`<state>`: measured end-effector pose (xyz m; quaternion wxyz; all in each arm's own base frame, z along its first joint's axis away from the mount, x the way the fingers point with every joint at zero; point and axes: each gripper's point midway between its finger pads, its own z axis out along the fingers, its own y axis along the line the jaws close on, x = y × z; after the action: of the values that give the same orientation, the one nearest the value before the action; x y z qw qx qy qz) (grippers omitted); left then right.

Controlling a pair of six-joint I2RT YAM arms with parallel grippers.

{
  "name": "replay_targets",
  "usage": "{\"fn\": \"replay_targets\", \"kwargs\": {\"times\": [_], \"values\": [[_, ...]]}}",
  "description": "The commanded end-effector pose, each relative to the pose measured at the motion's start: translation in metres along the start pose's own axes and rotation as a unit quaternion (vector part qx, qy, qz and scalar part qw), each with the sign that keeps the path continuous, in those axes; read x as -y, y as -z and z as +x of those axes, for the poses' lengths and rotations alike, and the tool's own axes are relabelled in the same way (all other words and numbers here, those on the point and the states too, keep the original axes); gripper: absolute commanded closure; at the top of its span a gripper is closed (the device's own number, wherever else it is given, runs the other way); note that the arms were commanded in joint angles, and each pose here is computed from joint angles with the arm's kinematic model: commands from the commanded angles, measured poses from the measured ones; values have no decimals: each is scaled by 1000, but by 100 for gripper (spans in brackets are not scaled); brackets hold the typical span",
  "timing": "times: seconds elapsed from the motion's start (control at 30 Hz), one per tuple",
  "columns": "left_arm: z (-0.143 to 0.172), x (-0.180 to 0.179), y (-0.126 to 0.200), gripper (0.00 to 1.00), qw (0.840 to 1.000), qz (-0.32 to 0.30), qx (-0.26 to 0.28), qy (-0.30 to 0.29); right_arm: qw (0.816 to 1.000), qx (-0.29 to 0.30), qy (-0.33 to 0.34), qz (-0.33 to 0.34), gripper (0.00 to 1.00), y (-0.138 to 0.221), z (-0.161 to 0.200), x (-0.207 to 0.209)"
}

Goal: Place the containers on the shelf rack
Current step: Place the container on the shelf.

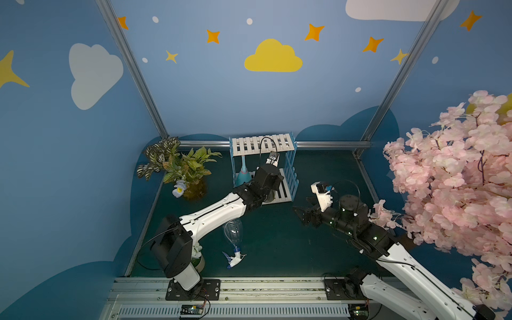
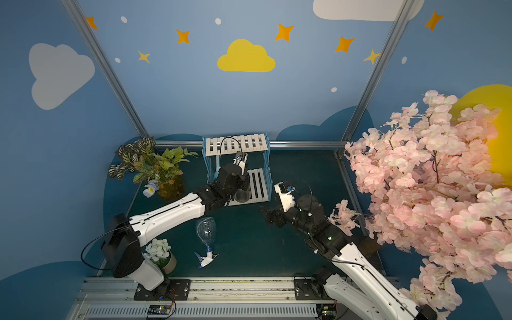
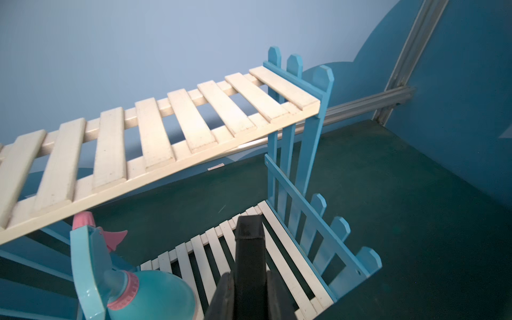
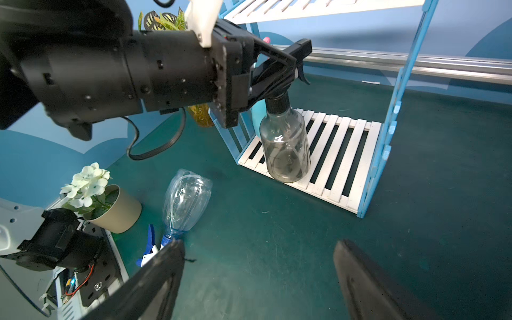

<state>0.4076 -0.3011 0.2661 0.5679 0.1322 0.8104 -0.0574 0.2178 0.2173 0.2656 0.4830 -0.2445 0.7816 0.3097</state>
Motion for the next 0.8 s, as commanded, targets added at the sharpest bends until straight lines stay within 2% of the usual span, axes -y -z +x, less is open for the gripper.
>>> {"fn": "replay_targets", "kwargs": {"times": [0.0, 0.37, 0.77], "values": [[-20, -12, -7, 97, 998, -56, 29, 30, 999, 32, 9, 10, 9, 7, -13, 3], [-12, -10, -30, 97, 997, -80, 11, 16, 999, 37, 12, 27, 8, 11, -5, 10], [6, -29, -57, 97, 994, -88, -9, 60, 999, 34, 2, 29, 8, 9, 0, 12]]}}
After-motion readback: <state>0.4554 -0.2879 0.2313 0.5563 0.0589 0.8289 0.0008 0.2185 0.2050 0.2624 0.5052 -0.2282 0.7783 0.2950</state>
